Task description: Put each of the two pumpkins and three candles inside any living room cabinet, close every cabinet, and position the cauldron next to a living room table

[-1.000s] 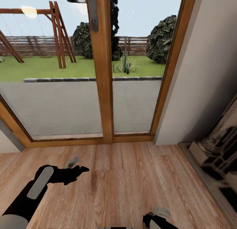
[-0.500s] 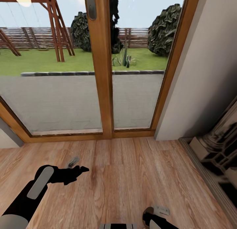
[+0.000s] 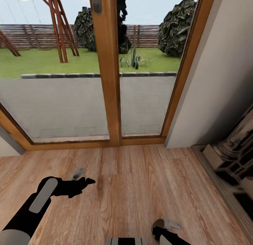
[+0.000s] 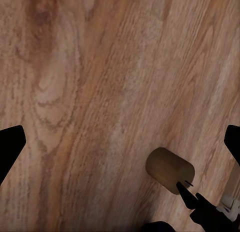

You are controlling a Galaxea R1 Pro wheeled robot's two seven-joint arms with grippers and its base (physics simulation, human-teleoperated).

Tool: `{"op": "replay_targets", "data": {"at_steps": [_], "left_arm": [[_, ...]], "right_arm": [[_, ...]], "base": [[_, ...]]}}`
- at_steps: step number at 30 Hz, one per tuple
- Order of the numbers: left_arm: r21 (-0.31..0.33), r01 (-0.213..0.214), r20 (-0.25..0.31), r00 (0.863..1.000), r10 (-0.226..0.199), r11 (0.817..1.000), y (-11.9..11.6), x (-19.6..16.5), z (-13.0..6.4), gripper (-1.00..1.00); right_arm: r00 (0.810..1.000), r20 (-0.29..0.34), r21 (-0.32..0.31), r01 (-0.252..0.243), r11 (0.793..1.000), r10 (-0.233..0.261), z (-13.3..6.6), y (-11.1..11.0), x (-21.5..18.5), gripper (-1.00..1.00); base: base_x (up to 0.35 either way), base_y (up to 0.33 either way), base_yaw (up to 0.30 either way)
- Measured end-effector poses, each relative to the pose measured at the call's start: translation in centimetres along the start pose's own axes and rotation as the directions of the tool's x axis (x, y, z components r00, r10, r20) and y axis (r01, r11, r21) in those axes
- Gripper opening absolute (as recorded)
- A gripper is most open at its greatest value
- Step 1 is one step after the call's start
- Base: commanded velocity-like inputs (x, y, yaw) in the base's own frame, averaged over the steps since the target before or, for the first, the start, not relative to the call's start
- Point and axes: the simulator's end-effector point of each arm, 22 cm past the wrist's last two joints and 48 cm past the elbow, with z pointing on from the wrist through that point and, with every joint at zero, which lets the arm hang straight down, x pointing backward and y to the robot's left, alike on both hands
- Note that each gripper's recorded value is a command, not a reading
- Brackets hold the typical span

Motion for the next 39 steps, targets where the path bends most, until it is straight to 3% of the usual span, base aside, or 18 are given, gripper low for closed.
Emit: {"op": "replay_targets", "data": {"at_steps": [39], "left_arm": [[0.001,-0.001,0.001,1.000,0.001,1.000,-0.04,-0.02,-0.02,1.00]], "right_arm": [[1.000,0.001,0.000,0.003,1.000,-0.003,0.00,0.00,-0.03,1.00]], "base": [[0.036,0.000,0.000]]}}
